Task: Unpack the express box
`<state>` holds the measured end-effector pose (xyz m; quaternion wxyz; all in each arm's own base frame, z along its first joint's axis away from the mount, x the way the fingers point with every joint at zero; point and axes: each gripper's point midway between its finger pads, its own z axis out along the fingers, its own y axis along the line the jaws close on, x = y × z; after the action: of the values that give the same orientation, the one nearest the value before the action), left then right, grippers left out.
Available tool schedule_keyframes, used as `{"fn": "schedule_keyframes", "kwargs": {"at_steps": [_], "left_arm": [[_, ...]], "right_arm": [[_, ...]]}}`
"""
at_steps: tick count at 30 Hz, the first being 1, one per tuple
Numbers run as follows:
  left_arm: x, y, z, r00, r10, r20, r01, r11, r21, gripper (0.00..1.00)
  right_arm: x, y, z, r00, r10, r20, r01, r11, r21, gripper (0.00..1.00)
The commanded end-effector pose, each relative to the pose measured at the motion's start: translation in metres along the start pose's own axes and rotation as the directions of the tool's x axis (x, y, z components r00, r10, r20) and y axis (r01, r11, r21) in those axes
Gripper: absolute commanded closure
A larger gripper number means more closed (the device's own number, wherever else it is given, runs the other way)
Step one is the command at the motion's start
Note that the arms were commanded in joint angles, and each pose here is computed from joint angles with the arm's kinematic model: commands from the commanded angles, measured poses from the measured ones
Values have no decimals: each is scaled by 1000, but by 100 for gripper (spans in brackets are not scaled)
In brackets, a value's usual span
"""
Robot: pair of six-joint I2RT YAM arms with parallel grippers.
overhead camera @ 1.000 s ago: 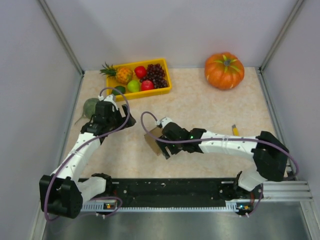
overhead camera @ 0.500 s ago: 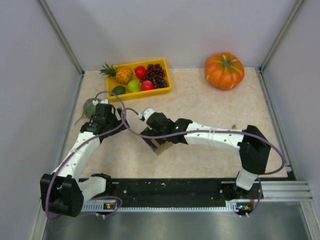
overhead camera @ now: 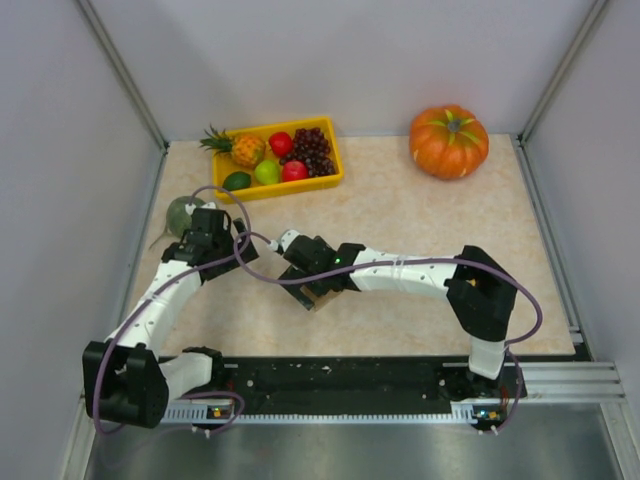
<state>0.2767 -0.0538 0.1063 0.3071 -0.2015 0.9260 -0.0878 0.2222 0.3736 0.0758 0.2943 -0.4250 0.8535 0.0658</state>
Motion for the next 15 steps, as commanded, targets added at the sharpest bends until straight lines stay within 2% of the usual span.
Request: {"fn": "schedule_keyframes", "kwargs": {"at_steps": [1, 6, 8, 15], "left_arm": [[-11, -7, -2, 1000, -21, 20, 21, 1000, 23, 6], [-9, -12, -1, 1000, -9, 9, 9, 999, 52, 6], [-6, -22, -4, 1000, -4, -5, 4, 994, 113, 6], [2, -43, -8, 999, 14, -47, -2, 971, 241, 7]], "right_arm": [[12, 1, 13, 999, 29, -28, -28, 1000, 11, 1], [12, 3, 9, 991, 134, -17, -135, 988, -72, 11], [15, 0, 8, 984, 178, -29, -180, 977, -113, 14], [18, -7, 0, 966, 255, -36, -256, 937, -238, 18]]}}
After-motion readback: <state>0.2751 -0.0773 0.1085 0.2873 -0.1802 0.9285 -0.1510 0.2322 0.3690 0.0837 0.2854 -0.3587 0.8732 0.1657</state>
